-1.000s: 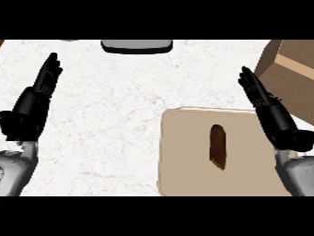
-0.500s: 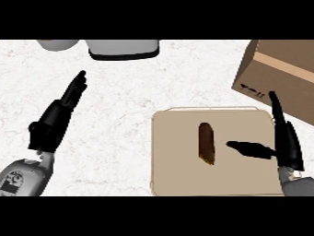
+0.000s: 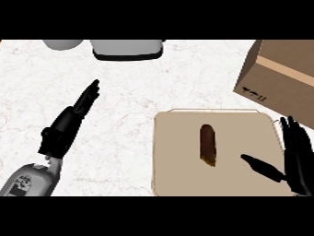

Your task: Pick the sweet potato from the tray and place it in the cardboard box

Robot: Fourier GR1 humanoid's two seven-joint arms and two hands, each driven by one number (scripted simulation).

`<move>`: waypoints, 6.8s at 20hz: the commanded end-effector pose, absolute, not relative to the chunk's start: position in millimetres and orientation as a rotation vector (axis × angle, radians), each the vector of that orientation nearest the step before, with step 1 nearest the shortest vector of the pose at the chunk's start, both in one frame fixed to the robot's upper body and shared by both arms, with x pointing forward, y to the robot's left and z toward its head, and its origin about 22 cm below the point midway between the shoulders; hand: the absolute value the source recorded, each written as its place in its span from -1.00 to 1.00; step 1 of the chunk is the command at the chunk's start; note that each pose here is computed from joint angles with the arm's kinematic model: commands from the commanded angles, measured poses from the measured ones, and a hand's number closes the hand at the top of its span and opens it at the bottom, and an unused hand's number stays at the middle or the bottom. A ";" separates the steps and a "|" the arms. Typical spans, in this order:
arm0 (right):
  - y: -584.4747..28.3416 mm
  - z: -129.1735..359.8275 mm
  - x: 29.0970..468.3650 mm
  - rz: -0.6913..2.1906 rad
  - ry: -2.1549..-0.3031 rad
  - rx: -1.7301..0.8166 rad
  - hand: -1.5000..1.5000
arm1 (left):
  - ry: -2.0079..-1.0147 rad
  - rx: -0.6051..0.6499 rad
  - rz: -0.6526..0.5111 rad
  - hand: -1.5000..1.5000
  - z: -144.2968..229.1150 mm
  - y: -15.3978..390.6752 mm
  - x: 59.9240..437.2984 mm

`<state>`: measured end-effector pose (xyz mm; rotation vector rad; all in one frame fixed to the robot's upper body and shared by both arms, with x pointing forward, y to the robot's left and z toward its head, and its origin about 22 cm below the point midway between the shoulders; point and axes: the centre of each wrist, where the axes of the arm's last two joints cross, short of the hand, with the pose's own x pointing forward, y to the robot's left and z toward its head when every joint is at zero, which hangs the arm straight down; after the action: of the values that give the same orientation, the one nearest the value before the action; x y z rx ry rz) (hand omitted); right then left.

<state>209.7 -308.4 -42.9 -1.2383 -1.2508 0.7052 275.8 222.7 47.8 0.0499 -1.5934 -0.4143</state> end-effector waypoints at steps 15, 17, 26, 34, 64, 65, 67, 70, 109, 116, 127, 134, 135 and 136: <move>-100.6 36.4 203.1 0.742 -0.792 -1.230 -1.00 | -1.583 -0.024 -0.458 0.00 43.9 211.2 277.8; -84.3 52.3 198.6 0.733 -0.743 -1.254 -1.00 | -1.600 -0.040 -0.448 0.00 39.1 200.5 269.3; -56.0 50.3 225.9 0.745 -0.654 -1.292 -1.00 | -1.598 -0.044 -0.449 0.00 37.0 198.9 287.6; -75.1 27.8 221.2 0.723 -0.624 -1.279 -1.00 | -1.615 -0.025 -0.438 0.00 35.4 215.2 281.8; -92.4 -14.3 245.7 0.789 -0.472 -1.264 -1.00 | -1.602 -0.056 -0.466 0.00 53.9 204.2 295.4; -92.5 -15.4 246.0 0.799 -0.470 -1.273 -1.00 | -1.596 -0.039 -0.450 0.00 38.7 186.2 290.9; -101.4 -7.9 259.2 0.798 -0.438 -1.281 -1.00 | -1.588 -0.050 -0.461 0.00 40.5 211.9 285.0; -100.9 -19.2 252.7 0.794 -0.443 -1.283 -1.00 | -1.606 -0.034 -0.463 0.00 43.3 223.6 289.1; -245.8 196.0 230.7 0.656 -1.362 -1.369 1.00 | -1.609 -0.043 -0.449 0.00 49.3 212.6 278.6; -248.8 209.0 209.6 0.481 -1.342 -1.402 1.00 | -1.605 -0.040 -0.448 0.00 43.4 205.5 280.9; -319.3 249.5 271.8 0.365 -1.309 -1.424 1.00 | -1.585 -0.037 -0.455 0.00 35.0 188.7 280.6; -338.1 255.7 324.4 0.296 -1.313 -1.414 1.00 | -1.598 -0.040 -0.470 0.00 32.0 202.9 274.5; -330.9 249.0 316.0 0.295 -1.317 -1.402 1.00 | -1.596 -0.040 -0.454 0.00 40.5 210.2 274.7; -341.3 254.3 336.0 0.296 -1.294 -1.416 1.00 | -1.599 -0.037 -0.468 0.00 38.9 190.8 271.4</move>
<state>312.0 -328.9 252.7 -1.4173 -1.3070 0.3303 278.6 202.2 41.7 -0.0380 -1.6000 -0.4604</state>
